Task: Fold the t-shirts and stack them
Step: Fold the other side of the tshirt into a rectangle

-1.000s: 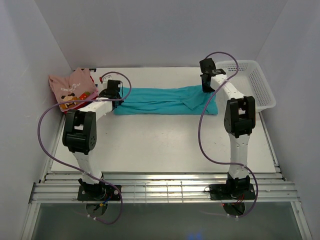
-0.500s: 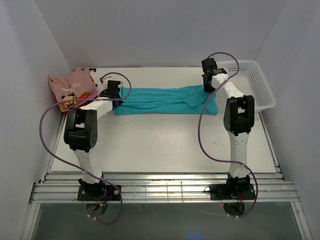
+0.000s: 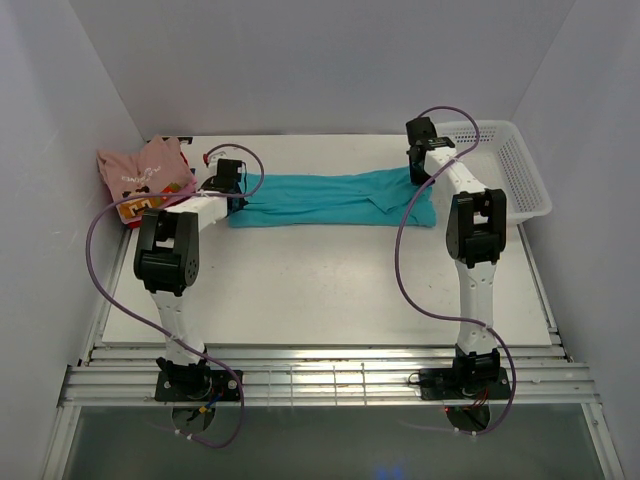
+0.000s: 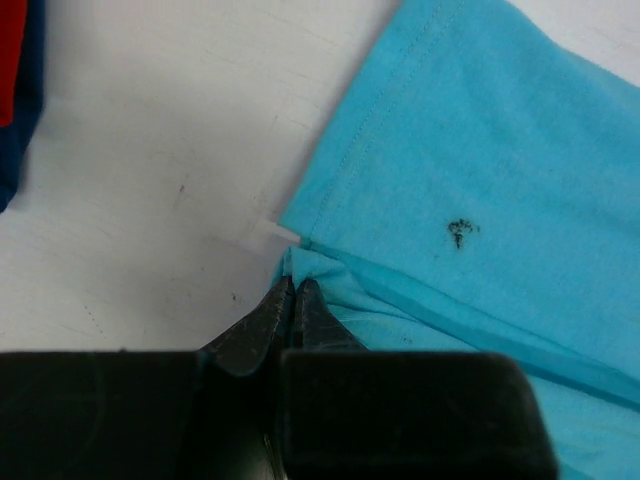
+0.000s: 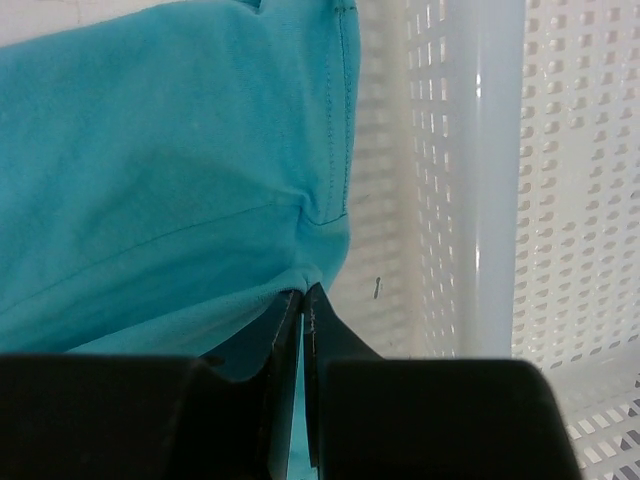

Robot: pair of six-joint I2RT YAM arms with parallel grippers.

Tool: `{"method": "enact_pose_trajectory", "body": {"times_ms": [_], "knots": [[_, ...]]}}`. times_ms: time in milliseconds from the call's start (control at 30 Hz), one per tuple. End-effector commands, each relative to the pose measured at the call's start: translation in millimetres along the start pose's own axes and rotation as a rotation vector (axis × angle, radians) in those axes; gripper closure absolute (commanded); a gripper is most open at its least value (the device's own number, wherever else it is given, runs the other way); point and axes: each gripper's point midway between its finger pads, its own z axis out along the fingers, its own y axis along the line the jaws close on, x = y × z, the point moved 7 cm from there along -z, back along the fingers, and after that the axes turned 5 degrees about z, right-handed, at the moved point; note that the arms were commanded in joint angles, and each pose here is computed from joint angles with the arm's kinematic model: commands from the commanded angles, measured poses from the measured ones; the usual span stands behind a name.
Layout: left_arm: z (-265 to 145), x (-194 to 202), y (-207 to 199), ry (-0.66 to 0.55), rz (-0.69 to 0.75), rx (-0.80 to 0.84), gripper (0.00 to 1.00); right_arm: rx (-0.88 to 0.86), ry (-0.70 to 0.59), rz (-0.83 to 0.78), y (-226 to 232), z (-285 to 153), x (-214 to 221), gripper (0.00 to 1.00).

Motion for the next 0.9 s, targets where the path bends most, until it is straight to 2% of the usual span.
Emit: {"method": "enact_pose_trajectory", "body": {"times_ms": [0,67,100,167,200,333,500,567,600,733,867], "knots": [[-8.8,-35.0,-0.1,-0.089,-0.023,0.005,0.89,0.03,-0.047,0.018,-9.6,0.4,-15.7,0.92],[-12.8,-45.5,-1.9,-0.12,-0.032,0.013,0.83,0.031,-0.064,0.021,-10.0,-0.7,-19.1,0.89],[-14.7,-51.1,-1.9,-0.139,-0.04,0.016,0.77,0.033,-0.073,0.022,-10.7,-1.9,-20.7,0.75],[-27.3,-68.9,-1.6,-0.199,-0.057,0.024,0.67,0.042,-0.101,0.026,-13.5,-7.2,-25.6,0.64],[-32.5,-78.3,-1.6,-0.238,-0.07,0.021,0.59,0.044,-0.113,0.028,-15.0,-11.2,-27.9,0.59],[-61.7,-114.8,2.7,-0.359,-0.103,0.016,0.5,0.065,-0.173,0.041,-25.8,-33.9,-33.9,0.54],[-88.6,-125.1,-11.6,-0.396,-0.164,0.132,0.49,-0.032,-0.2,0.054,-26.9,-64.4,-22.2,0.55],[-90.5,-102.5,-25.5,-0.361,-0.148,0.201,0.49,-0.12,-0.214,0.05,-18.2,-76.1,-17.5,0.55],[-100.7,-96.3,-46.7,-0.381,-0.136,0.265,0.49,-0.158,-0.197,0.038,-11.8,-72.0,-6.4,0.55],[-106.4,-45.9,-112.1,-0.309,-0.009,0.427,0.53,-0.363,-0.179,0.002,17.5,-74.8,9.3,0.56],[-112.3,-5.6,-173.8,-0.217,0.09,0.623,0.58,-0.451,-0.138,-0.041,41.2,-69.9,23.0,0.57]]}}
